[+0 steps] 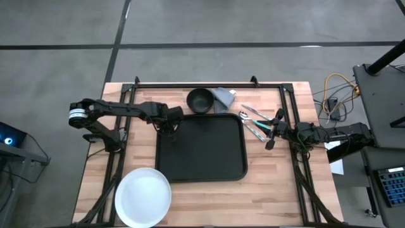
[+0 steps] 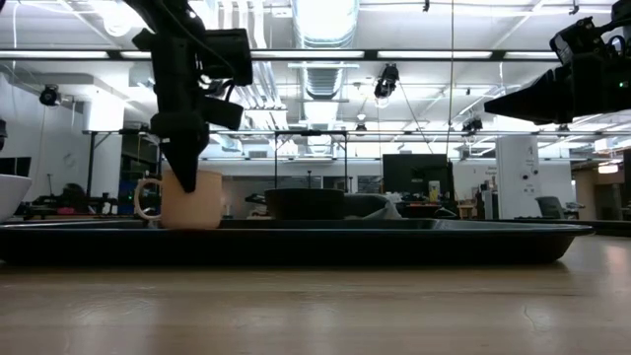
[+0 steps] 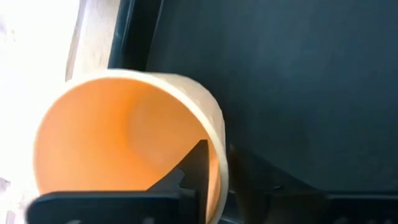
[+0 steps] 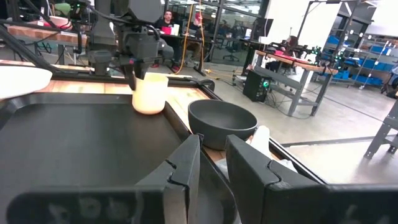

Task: Set up tray
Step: Put the pink cup on top of the black serving tray, then put the white plate on the black serving tray

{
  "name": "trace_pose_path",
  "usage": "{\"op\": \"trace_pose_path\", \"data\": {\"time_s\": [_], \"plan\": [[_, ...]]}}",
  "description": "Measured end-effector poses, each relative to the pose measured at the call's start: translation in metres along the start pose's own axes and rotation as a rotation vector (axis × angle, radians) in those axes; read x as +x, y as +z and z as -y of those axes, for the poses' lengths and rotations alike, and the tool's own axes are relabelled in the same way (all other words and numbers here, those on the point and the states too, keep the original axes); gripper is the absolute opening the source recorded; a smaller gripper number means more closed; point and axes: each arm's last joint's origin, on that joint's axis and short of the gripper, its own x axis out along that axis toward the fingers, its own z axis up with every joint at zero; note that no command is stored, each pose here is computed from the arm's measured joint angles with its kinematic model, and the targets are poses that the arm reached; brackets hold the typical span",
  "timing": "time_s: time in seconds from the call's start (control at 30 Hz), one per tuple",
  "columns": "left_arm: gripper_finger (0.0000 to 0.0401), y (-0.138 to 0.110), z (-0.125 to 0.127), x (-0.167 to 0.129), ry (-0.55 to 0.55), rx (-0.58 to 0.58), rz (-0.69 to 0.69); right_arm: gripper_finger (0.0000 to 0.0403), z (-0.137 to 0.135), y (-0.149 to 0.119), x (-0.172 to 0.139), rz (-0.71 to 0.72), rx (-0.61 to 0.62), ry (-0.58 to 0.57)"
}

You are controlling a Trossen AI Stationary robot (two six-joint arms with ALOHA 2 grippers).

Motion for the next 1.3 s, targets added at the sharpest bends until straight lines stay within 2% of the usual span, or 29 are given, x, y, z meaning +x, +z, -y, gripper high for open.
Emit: {"op": "trace_pose_path", "data": {"time_s": [0.23,0.5,0.83,1.3], "plan": [[0.0108,-0.004,0.000,0.003,0.001,0.003,-0.016,0.0068,0.000,0.000,0.000,0.000,0.000,0.000],[0.0139,-0.003,0.000,0.003,0.002,-0.064,-0.017,0.0068,0.000,0.000,0.000,0.000,0.000,0.000],[0.0144,-0.003,0.000,0.000,0.004,-0.064,-0.031,0.0068,0.000,0.000,0.000,0.000,0.000,0.000],[0.0144,0.006,-0.002,-0.021,0.005,-0.064,-0.038,0.0068,0.000,0.000,0.000,0.000,0.000,0.000]]}}
